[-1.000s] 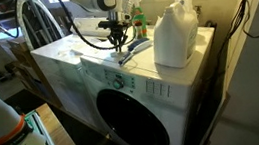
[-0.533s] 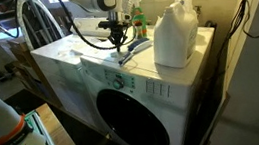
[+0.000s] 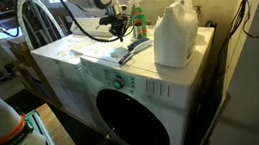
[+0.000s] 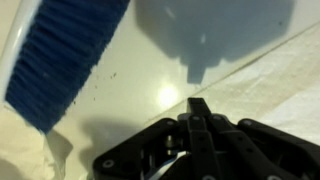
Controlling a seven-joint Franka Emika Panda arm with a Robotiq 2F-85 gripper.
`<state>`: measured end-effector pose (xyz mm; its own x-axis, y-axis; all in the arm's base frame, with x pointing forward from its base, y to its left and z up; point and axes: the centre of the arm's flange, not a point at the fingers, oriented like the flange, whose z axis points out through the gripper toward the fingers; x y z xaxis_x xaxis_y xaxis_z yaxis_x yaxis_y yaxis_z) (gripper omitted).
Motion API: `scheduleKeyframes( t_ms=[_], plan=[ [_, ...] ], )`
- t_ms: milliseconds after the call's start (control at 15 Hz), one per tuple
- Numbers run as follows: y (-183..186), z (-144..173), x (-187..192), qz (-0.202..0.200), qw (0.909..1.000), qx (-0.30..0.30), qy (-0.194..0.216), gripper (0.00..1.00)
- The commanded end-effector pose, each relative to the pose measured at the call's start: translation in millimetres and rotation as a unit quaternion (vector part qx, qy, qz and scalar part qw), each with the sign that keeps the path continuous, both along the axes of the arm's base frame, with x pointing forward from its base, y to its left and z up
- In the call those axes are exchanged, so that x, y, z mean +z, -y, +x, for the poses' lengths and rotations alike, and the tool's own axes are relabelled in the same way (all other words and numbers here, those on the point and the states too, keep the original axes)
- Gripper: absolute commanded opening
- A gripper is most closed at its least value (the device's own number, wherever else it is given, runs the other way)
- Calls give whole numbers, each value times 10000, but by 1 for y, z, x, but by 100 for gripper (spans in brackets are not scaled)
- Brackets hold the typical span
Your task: Move the bottle cap to the front of the machine then place it on the paper towel
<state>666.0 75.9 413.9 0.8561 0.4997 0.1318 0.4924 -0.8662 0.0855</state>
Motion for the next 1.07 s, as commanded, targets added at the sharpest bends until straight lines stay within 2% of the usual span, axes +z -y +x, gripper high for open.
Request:
scheduleKeyframes(
  t_ms=[0,267,400,800,1000],
  plan=[
    [-25,5,32,89,9945,430,946,0],
    [-59,9,70,421,9760,1023,1875,0],
    [-65,10,78,444,9737,1100,1947,0],
    [-49,14,59,214,9851,946,1421,0],
    [-42,15,41,119,9882,1087,1077,0]
  ],
)
